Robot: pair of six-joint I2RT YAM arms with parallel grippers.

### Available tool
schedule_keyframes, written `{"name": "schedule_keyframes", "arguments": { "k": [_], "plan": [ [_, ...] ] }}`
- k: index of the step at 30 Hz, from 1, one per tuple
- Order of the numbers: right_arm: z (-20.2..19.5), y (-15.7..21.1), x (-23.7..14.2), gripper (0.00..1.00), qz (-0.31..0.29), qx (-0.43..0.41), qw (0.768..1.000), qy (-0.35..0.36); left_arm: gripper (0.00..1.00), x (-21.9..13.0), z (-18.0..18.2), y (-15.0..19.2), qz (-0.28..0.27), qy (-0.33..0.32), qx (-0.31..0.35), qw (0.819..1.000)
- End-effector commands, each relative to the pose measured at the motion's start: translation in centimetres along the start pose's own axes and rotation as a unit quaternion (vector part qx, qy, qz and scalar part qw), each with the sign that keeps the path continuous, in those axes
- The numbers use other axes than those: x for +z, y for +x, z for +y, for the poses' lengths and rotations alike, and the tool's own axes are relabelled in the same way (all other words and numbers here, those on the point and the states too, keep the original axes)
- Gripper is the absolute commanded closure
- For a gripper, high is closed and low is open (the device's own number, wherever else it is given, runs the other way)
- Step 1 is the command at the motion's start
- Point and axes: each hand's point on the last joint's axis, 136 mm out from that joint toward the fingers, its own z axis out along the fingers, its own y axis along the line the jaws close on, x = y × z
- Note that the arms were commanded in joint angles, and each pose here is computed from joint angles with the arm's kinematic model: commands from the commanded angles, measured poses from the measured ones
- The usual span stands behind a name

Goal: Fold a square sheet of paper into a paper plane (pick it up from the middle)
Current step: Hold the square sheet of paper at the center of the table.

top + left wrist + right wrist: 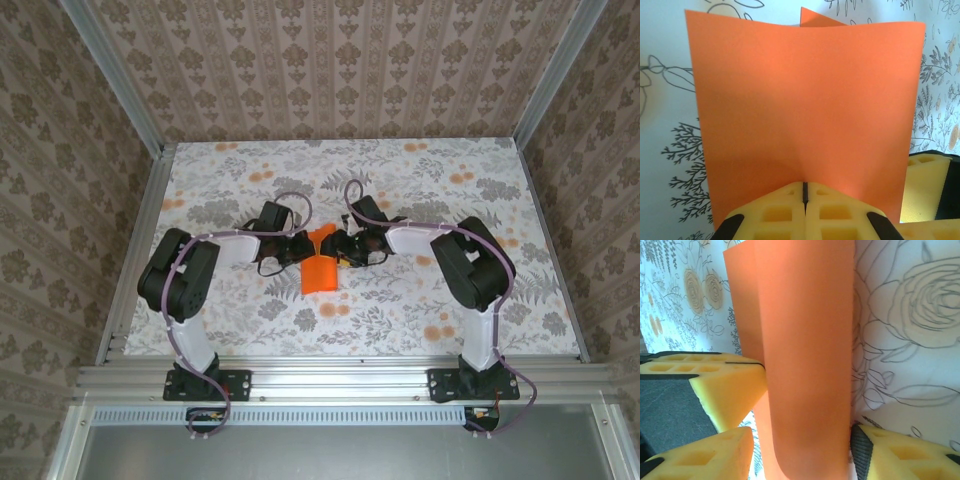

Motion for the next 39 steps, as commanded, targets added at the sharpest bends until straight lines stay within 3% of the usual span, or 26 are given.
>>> {"name": "schedule_keyframes", "arguments": {
  "k": [1,10,19,23,30,39],
  "plan": [
    [-0.9,0.4,-1.9,0.41,-0.008,-0.013,0.999,0.046,0.96,0.4,-0.2,0.2,0.012,-0.006,0.013,1.0],
    [-1.7,0.3,-3.0,0.4,-0.027,-0.092,0.979,0.182,0.96,0.7,-1.4,-0.1,0.016,0.005,0.021,1.0],
    [-1.4,0.6,-2.3,0.42,-0.023,-0.102,0.976,0.19,0.98,1.0,-2.5,-0.4,0.019,0.019,0.027,0.999],
    [-2.4,0.7,-2.4,0.53,-0.023,-0.096,0.973,0.21,0.98,0.7,-3.2,-0.7,0.014,0.027,0.025,0.999],
    [-4.1,0.5,-2.5,0.6,-0.033,-0.071,0.968,0.238,0.83,-0.8,-4.0,-1.3,0.001,0.018,0.008,1.0],
    [-4.8,0.8,-2.5,0.59,-0.022,-0.08,0.966,0.246,0.75,-2.2,-3.1,-1.7,-0.025,-0.012,0.005,1.0]
  ]
}}
